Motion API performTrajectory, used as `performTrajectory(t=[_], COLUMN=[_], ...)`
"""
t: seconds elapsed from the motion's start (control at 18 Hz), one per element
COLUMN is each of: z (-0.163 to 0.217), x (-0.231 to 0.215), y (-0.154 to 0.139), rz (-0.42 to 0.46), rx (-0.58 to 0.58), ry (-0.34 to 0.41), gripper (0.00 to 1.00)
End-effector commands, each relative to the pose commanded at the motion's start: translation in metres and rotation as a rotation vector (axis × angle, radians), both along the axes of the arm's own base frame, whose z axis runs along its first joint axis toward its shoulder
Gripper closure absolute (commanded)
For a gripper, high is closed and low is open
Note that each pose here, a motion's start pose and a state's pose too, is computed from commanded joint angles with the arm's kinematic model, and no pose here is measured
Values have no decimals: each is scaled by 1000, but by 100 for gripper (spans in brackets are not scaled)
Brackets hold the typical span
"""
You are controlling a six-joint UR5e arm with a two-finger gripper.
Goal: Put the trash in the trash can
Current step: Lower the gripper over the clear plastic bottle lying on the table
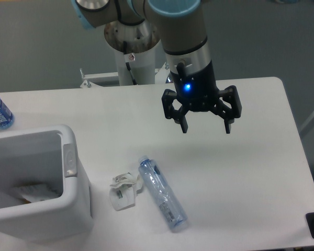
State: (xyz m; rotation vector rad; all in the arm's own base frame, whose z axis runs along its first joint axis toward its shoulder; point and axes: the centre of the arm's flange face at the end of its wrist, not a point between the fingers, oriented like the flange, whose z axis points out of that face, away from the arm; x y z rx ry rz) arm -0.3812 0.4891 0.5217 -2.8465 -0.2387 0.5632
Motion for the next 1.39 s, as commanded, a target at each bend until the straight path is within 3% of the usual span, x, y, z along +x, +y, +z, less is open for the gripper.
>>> performTrajectory(t=[0.28,0.56,0.72,0.89,1.11,1.39], z=[-7,-39,-64,-102,-172,-224], x=[0,3,-4,-17,-22,-42], y=[1,6,16,34,68,93], rz=[37,58,144,237,340,413], rx=[9,26,40,70,105,138], ry=[-24,-87,-139,-194,-367,-408], gripper=[0,0,0,0,0,0])
